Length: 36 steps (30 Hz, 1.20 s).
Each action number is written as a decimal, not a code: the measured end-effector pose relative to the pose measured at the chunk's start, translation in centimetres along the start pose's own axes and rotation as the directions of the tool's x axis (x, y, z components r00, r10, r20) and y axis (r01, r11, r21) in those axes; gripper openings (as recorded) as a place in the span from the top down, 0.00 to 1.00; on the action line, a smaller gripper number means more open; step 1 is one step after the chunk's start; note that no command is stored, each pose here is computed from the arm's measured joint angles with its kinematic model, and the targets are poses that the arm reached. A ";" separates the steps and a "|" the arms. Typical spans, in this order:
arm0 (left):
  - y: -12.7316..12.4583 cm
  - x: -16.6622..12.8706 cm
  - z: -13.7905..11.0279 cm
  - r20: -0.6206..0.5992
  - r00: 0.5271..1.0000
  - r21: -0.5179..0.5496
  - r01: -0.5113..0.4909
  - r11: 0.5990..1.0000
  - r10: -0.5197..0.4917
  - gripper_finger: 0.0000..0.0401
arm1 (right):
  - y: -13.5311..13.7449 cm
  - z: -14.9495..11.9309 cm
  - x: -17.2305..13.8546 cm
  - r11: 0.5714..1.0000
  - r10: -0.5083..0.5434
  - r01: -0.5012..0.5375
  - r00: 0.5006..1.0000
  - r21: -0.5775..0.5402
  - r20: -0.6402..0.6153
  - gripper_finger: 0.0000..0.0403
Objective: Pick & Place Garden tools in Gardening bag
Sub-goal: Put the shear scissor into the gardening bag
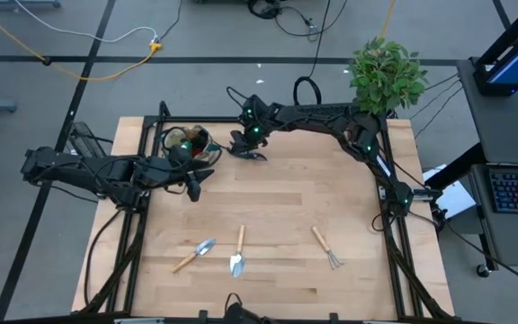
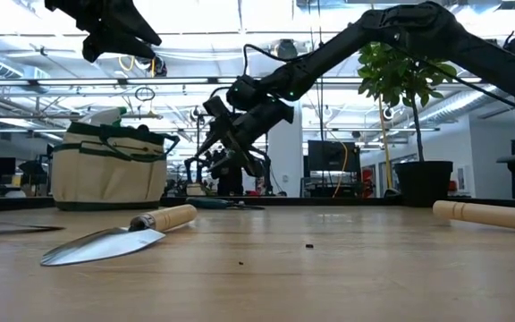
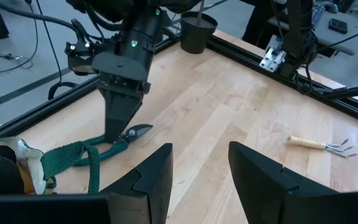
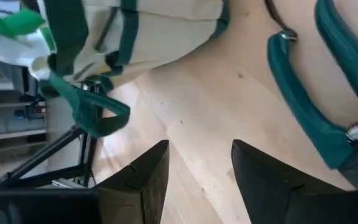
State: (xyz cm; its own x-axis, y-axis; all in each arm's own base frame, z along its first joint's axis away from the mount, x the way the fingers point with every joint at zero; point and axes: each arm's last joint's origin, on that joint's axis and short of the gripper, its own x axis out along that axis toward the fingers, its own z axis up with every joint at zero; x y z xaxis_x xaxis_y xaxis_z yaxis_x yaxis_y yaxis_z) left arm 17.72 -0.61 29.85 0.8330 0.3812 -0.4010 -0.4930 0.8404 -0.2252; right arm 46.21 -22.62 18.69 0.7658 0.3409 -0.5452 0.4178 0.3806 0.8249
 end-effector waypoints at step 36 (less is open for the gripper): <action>-4.0 8.0 0.5 -0.252 0.958 0.336 -0.043 0.941 0.134 0.59 | 17.9 -11.0 -14.0 0.360 0.194 -0.223 0.968 -0.906 -0.162 0.60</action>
State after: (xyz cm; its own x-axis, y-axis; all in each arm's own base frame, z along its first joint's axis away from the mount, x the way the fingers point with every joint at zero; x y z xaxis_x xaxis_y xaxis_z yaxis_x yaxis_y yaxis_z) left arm 26.54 -0.72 28.02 0.6689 0.3809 -0.6384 -0.4154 0.9037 0.1039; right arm 37.57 -11.08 39.50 0.7431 0.5424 -0.3920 -0.4630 0.8396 0.2841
